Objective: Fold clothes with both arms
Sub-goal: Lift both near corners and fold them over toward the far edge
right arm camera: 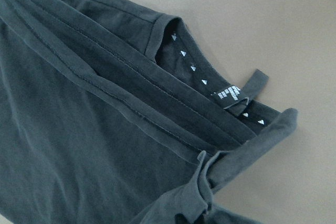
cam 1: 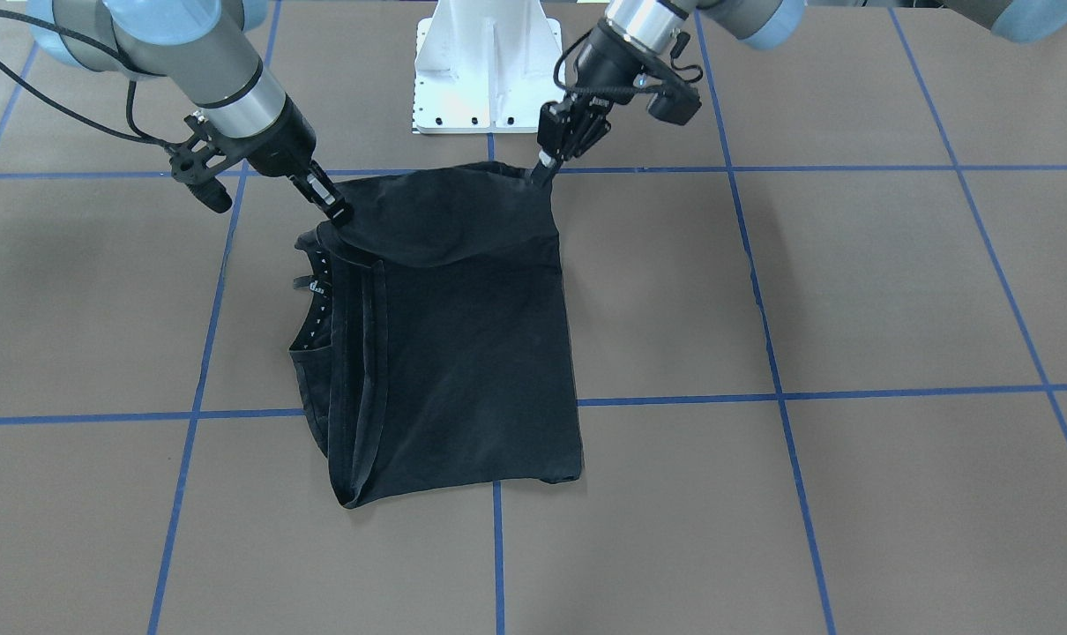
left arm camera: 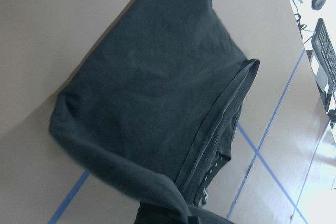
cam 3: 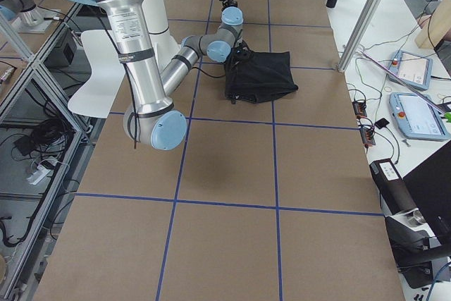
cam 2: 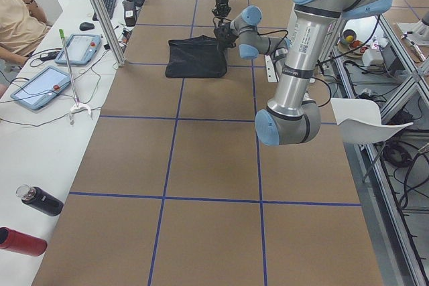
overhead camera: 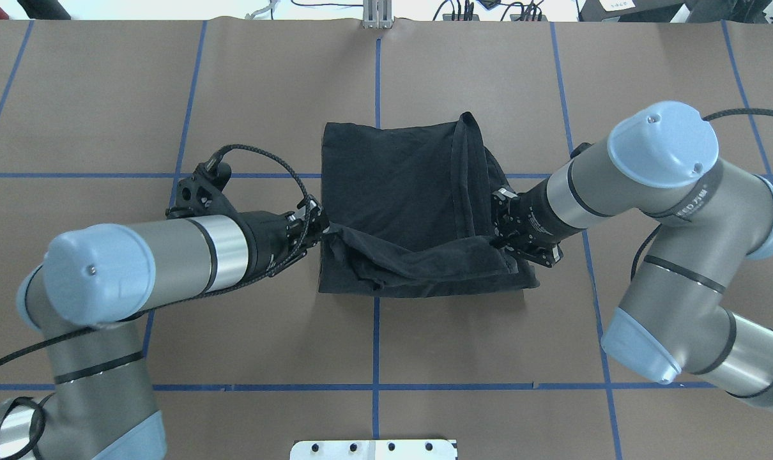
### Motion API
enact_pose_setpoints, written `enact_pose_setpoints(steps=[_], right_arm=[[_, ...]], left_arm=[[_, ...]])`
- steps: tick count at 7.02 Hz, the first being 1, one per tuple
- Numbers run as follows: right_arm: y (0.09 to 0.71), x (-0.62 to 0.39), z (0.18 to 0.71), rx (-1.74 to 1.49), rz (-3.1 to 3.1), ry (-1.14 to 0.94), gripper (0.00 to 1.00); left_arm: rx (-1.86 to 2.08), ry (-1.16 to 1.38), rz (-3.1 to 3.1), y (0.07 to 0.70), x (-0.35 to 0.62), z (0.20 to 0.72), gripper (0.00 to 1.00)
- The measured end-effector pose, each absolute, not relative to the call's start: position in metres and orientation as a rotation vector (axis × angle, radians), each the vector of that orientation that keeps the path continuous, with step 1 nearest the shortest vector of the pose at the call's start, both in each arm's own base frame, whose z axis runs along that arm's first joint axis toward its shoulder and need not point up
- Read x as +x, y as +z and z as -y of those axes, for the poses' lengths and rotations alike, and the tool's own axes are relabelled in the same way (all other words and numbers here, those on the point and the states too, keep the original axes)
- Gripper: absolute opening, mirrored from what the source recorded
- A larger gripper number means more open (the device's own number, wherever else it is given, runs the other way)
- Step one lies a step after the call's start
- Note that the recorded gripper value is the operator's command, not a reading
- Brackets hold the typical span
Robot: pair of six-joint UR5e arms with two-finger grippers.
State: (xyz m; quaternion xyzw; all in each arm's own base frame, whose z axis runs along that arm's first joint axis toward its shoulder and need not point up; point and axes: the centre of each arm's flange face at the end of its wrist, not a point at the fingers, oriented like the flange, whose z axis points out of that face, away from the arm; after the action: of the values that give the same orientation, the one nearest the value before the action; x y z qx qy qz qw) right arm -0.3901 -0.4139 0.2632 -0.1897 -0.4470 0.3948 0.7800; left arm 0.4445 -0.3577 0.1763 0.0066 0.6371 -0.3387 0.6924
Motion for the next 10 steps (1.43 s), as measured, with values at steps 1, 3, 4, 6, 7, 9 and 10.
enact_pose_setpoints(steps=[1,3,4,6,7,9,10], right_arm=[[0.264,-0.397,0.435,-0.402,0.958,0.871,0.00],[0.268,-0.409,0.481,-0.367,0.935,0.883,0.00],[0.267,-0.410,0.504,-0.357,0.928,0.888,0.00],[0.261,-0.414,0.548,-0.355,0.918,0.884,0.00],[0.257,-0.422,0.568,-0.352,0.906,0.881,0.00],[0.258,-0.433,0.601,-0.332,0.878,0.863,0.00],[0.260,-0.439,0.612,-0.325,0.869,0.854,0.00]], left_arm=[[0.059,-0.761,-1.388,0.184,0.454,0.382,0.00],[0.106,-0.774,-1.360,0.201,0.467,0.417,0.00],[0.126,-0.780,-1.356,0.207,0.473,0.433,0.00],[0.159,-0.801,-1.348,0.211,0.474,0.461,0.00],[0.169,-0.812,-1.342,0.212,0.475,0.472,0.00],[0.186,-0.832,-1.340,0.222,0.488,0.500,0.00],[0.202,-0.829,-1.340,0.232,0.493,0.513,0.00]])
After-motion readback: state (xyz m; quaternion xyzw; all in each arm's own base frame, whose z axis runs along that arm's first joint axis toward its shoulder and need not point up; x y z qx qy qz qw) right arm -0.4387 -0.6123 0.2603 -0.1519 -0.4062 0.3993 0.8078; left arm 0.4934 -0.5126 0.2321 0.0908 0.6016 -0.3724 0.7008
